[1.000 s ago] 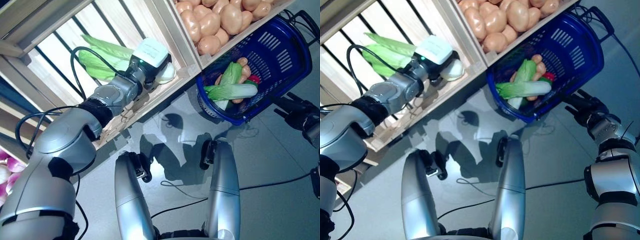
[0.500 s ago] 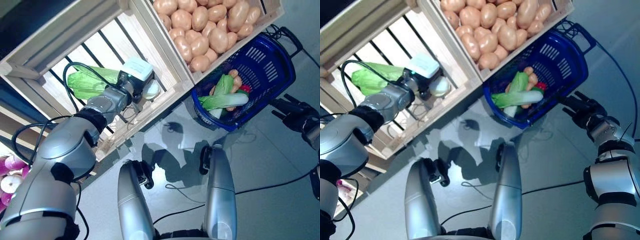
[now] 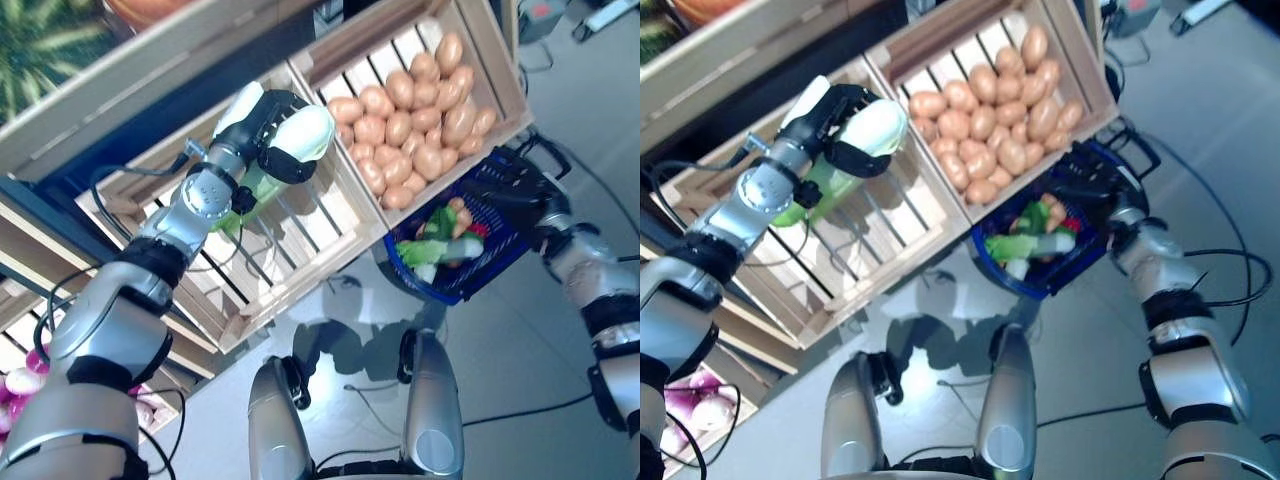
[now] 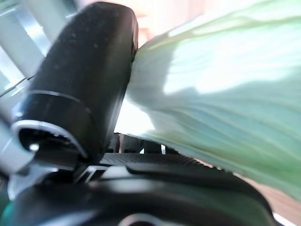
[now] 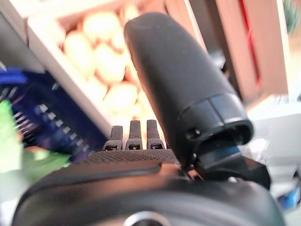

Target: Put vegetables into the basket

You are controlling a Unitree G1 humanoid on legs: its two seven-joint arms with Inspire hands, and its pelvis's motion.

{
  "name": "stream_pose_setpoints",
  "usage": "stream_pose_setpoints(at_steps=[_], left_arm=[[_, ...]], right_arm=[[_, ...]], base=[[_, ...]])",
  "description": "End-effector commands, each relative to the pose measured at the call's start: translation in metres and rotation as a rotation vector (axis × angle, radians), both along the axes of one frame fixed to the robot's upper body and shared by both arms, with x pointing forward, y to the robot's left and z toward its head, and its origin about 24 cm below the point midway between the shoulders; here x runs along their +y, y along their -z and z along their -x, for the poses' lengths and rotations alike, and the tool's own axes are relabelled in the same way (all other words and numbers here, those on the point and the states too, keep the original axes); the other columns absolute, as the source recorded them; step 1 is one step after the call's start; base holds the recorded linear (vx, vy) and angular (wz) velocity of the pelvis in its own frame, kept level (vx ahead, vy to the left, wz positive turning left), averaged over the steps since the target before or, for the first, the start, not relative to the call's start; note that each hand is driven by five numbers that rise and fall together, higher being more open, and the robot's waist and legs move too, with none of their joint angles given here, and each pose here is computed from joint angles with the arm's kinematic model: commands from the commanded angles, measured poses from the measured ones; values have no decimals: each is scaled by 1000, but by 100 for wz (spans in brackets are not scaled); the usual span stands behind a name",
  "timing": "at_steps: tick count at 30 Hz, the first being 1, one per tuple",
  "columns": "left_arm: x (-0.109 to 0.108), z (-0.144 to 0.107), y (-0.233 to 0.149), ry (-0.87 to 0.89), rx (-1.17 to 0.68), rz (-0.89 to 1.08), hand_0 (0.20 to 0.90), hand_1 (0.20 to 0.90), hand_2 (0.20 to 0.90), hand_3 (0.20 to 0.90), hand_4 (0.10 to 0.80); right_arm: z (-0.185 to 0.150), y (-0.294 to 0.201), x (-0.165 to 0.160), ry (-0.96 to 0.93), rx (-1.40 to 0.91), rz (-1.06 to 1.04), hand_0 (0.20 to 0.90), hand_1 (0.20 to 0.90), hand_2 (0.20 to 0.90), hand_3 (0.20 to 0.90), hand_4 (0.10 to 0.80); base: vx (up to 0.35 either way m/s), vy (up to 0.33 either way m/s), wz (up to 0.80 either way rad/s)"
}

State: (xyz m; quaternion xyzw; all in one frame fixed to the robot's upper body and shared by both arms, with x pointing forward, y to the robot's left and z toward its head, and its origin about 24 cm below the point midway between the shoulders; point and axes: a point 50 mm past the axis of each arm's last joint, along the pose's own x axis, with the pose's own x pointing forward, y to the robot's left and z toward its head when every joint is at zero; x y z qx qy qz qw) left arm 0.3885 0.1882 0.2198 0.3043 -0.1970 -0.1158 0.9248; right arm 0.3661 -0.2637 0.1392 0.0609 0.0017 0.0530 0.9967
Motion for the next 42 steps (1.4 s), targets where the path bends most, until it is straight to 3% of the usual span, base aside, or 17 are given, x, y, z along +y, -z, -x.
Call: stream_pose_setpoints(at_steps=[1,5,10,16,28,42], left_arm=[[-1,19,-5,173,-77,287,300,300,300,300,400],[-5,37,27,287,5,609,300,300,300,300,400],[-15,54,50,359,55,777,300,300,300,300,400],[-36,66,57,474,124,896,300,300,300,300,400],[-56,72,79,549,250,839,300,300,300,300,400],[-83,80,95,713,397,807,300,300,300,300,400]], right_arm=[[9,13,15,-11,-70,-12,900,900,900,900,800],[23,43,48,-190,27,37,900,900,900,900,800],[40,65,75,-365,107,-21,900,900,900,900,800],[48,58,107,-591,90,-121,900,900,900,900,800],[52,36,133,-834,65,-210,900,900,900,900,800],[41,9,150,-876,-3,-198,900,900,900,900,800]], base=[[113,3,-4],[232,-37,0],[207,-48,-3],[95,-28,5],[30,-20,8],[16,-14,8]])
